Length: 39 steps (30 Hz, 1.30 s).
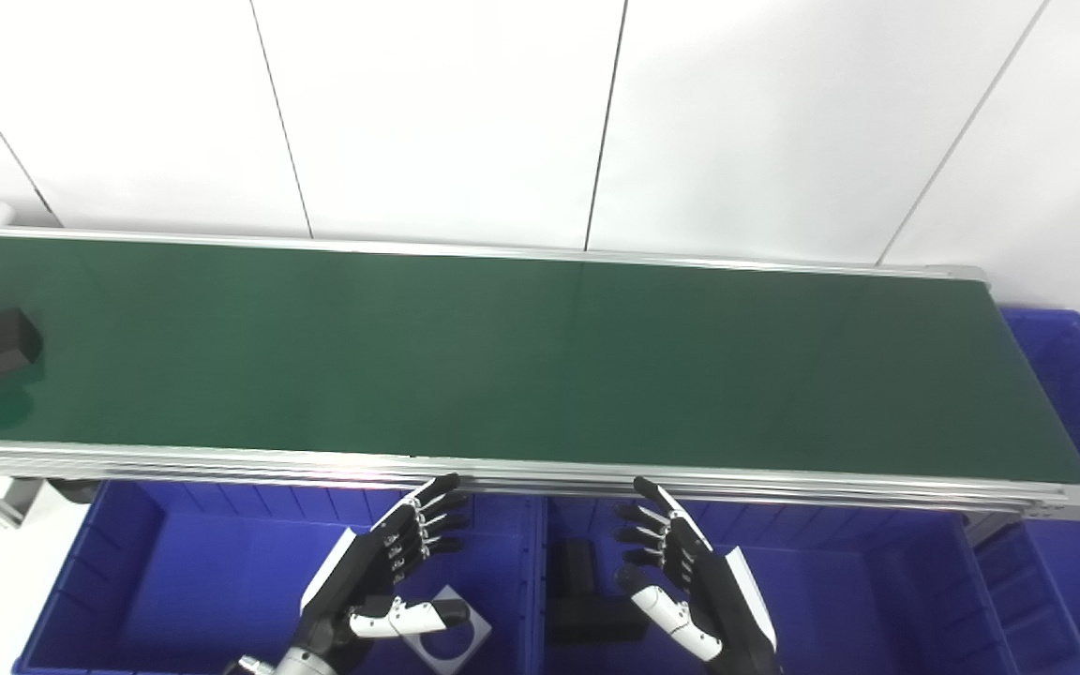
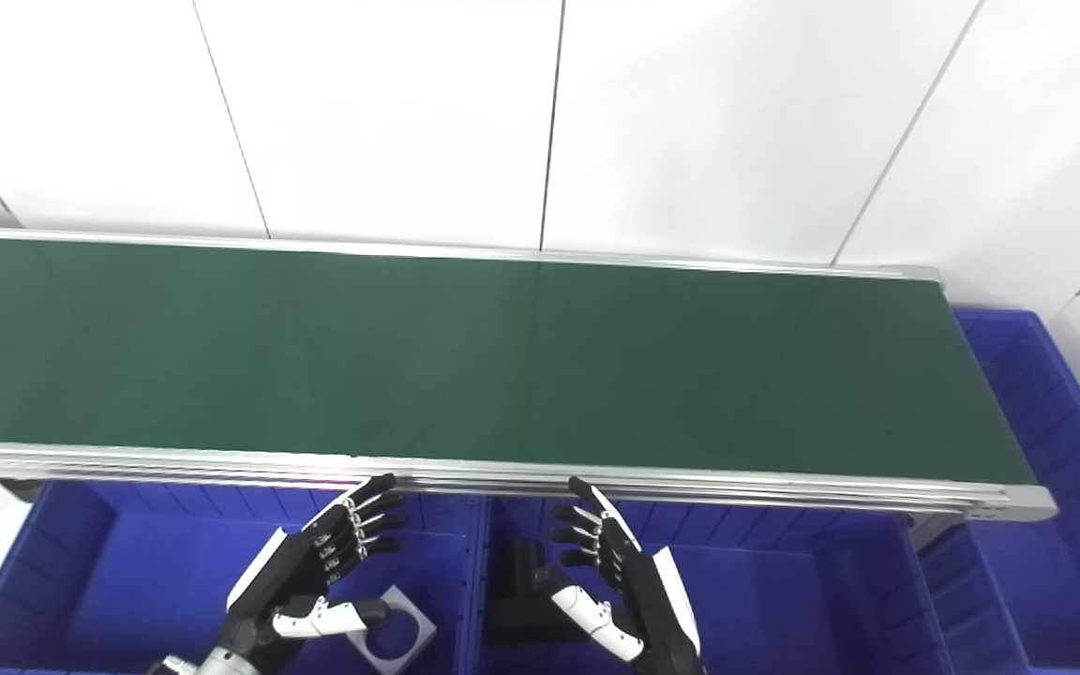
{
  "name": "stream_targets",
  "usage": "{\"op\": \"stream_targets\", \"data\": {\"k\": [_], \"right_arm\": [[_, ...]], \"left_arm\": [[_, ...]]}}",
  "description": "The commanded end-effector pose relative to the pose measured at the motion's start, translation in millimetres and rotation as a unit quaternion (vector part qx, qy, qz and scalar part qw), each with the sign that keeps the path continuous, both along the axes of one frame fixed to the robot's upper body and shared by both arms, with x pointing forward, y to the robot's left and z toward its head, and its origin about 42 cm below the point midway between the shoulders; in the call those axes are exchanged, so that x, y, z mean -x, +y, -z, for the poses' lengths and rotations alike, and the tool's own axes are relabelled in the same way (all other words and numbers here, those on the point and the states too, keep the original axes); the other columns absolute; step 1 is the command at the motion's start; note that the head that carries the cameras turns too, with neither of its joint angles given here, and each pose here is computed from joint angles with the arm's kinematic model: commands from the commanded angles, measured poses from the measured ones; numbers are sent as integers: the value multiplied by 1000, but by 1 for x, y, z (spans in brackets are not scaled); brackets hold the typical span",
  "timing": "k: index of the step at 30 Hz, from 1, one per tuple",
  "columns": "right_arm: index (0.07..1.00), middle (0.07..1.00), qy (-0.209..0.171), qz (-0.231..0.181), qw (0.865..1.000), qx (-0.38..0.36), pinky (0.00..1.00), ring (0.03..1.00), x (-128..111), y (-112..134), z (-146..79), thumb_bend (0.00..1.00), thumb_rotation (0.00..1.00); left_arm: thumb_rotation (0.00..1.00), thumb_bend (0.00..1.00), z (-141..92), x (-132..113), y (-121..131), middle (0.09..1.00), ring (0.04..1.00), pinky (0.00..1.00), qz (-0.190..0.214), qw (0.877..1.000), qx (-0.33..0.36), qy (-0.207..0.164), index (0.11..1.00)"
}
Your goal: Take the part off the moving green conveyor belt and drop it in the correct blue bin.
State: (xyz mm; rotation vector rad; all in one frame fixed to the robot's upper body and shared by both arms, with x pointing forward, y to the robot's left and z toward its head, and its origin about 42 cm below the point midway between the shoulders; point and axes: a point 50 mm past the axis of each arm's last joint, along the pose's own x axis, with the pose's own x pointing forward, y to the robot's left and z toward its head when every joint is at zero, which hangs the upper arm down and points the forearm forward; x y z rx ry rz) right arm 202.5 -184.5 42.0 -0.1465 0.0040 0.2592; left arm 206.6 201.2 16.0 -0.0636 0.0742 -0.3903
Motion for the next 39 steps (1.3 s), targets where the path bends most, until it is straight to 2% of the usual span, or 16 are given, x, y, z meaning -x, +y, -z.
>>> {"op": "stream_targets", "data": {"k": [1,29,39], "right_arm": [[921,826,-30,-2,999,-12,696,772,-4,2,-12,633,636],[921,822,-29,-3,999,-13,695,770,-6,-1,-9,639,640],[931,837,-40,-7,999,-6,677,775,-5,-15,-5,609,665]], "left_arm": [[292,1000,-9,-7,-1,868,833,781,-4,1000,6,-30,895],[275,1000,-7,-9,-6,866,835,779,0,1000,8,-31,899],[282,1000,1,-9,-20,858,817,763,9,999,9,-34,891]]}}
